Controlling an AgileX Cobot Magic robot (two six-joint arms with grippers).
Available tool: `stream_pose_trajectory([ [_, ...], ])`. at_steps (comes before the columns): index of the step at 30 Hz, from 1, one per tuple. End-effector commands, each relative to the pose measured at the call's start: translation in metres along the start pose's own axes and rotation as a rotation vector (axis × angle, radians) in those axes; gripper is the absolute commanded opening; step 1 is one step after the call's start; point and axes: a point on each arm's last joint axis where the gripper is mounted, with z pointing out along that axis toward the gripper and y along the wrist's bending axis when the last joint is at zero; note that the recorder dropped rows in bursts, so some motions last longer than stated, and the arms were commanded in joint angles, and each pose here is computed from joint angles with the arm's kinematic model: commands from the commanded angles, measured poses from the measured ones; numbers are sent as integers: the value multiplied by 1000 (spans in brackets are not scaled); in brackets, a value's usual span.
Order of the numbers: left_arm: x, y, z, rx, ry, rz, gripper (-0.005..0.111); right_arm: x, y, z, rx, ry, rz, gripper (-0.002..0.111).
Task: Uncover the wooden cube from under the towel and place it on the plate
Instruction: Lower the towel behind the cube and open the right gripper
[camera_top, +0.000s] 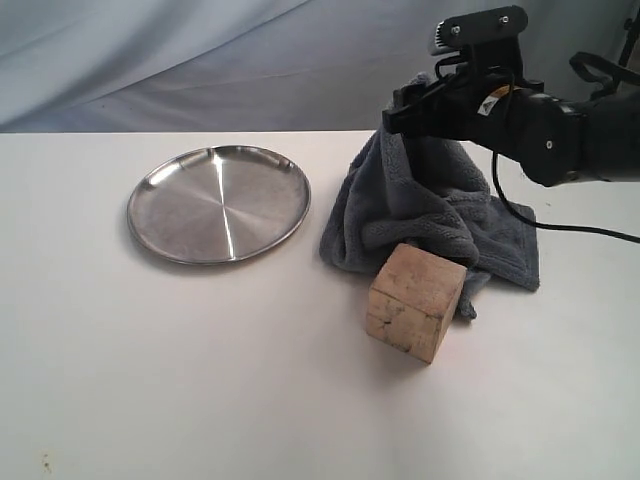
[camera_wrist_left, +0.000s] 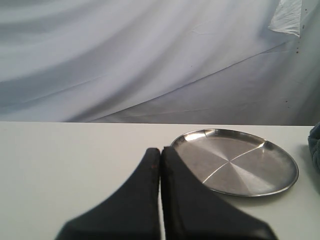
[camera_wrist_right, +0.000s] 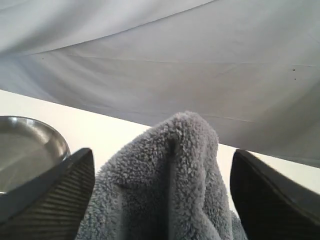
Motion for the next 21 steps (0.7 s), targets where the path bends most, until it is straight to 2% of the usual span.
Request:
stream_pose_trajectory([
  [1, 1, 0, 0, 1, 1, -2, 1, -29, 1, -19, -7, -65, 6, 71],
  [7, 1, 0, 0, 1, 1, -2, 1, -55, 0, -51, -28, -40, 0, 71],
  [12, 1, 0, 0, 1, 1, -2, 1, -66, 0, -85, -58, 97, -89, 71],
  [21, 1, 0, 0, 1, 1, 2, 1, -74, -1, -140, -90, 302, -123, 69],
])
